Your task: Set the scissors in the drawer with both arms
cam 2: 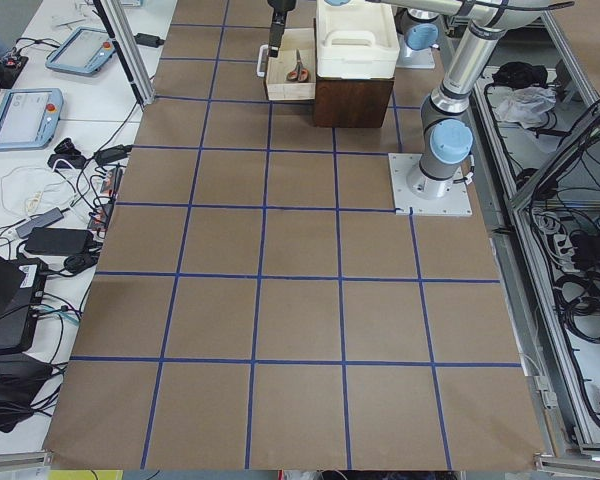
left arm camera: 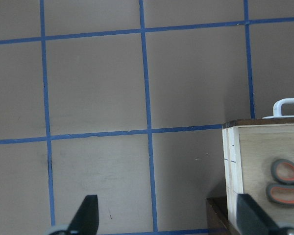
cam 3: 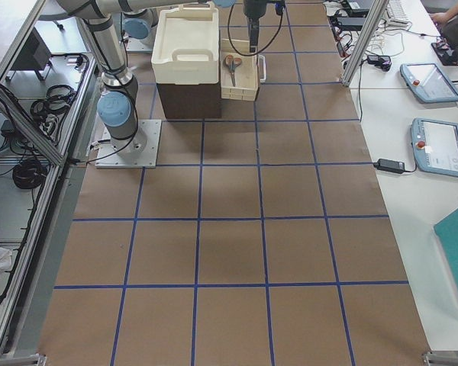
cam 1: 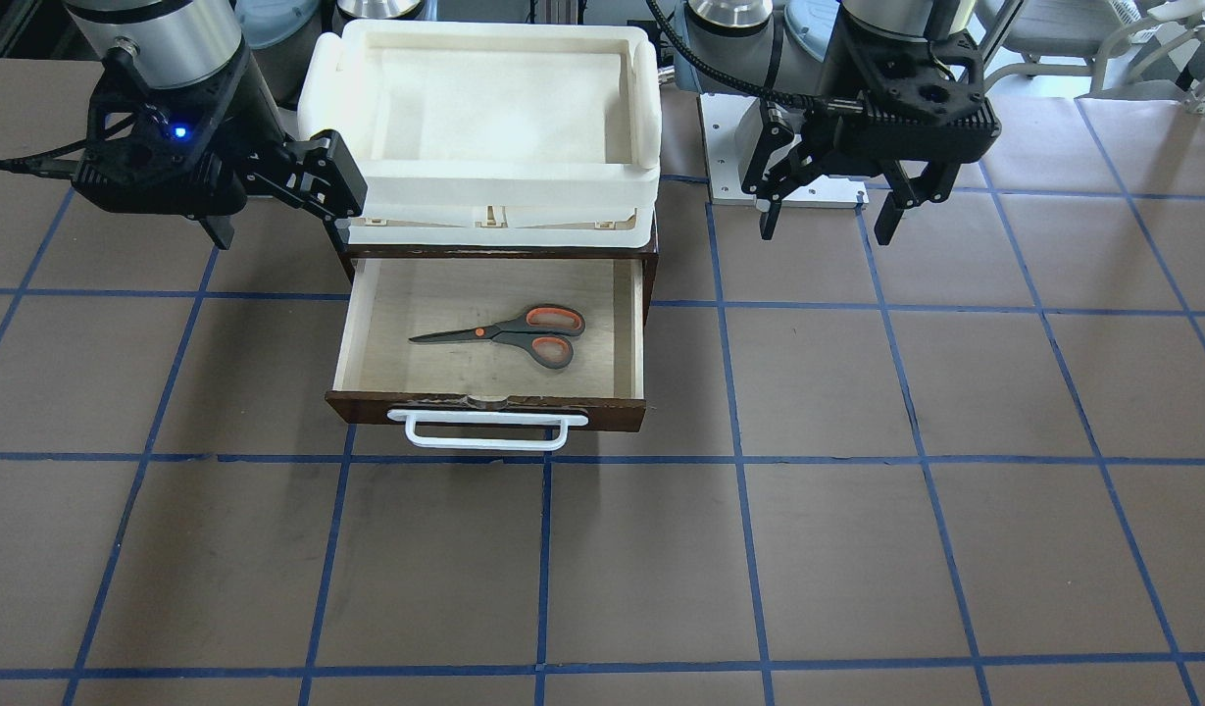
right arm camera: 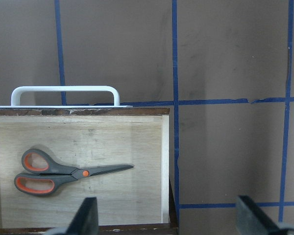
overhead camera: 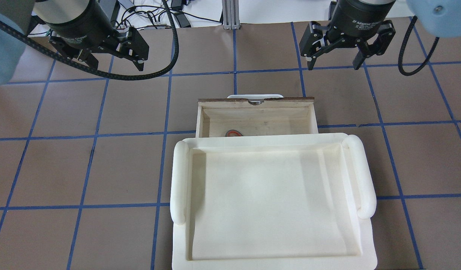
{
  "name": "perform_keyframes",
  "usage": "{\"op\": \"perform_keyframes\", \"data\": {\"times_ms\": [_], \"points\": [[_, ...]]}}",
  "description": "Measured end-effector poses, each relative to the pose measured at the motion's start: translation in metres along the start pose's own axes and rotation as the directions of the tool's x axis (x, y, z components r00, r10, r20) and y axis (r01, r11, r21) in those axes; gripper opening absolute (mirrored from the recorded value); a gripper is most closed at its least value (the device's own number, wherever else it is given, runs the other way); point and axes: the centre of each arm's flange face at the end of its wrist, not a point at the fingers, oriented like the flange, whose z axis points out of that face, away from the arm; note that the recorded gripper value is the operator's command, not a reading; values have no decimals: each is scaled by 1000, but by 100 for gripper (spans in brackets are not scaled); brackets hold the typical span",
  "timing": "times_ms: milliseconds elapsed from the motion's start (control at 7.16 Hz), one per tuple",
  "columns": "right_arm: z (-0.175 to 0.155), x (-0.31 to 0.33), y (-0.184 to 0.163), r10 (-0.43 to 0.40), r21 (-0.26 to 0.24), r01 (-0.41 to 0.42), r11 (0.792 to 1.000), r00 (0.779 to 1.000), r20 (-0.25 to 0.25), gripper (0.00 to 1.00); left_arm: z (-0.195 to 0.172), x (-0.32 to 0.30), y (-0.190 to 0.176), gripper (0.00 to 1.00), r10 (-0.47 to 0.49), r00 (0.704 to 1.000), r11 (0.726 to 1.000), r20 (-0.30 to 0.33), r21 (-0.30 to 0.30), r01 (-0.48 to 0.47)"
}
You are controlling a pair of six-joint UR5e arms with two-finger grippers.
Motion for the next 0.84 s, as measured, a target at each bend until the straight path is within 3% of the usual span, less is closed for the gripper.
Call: {"op": "perform_keyframes", "data": {"times_ms": [838], "points": [[-3, 2, 11, -1, -33, 0, 999, 1000, -26, 100, 3, 1, 1, 100, 4, 1000, 1000, 3, -9, -4]]}}
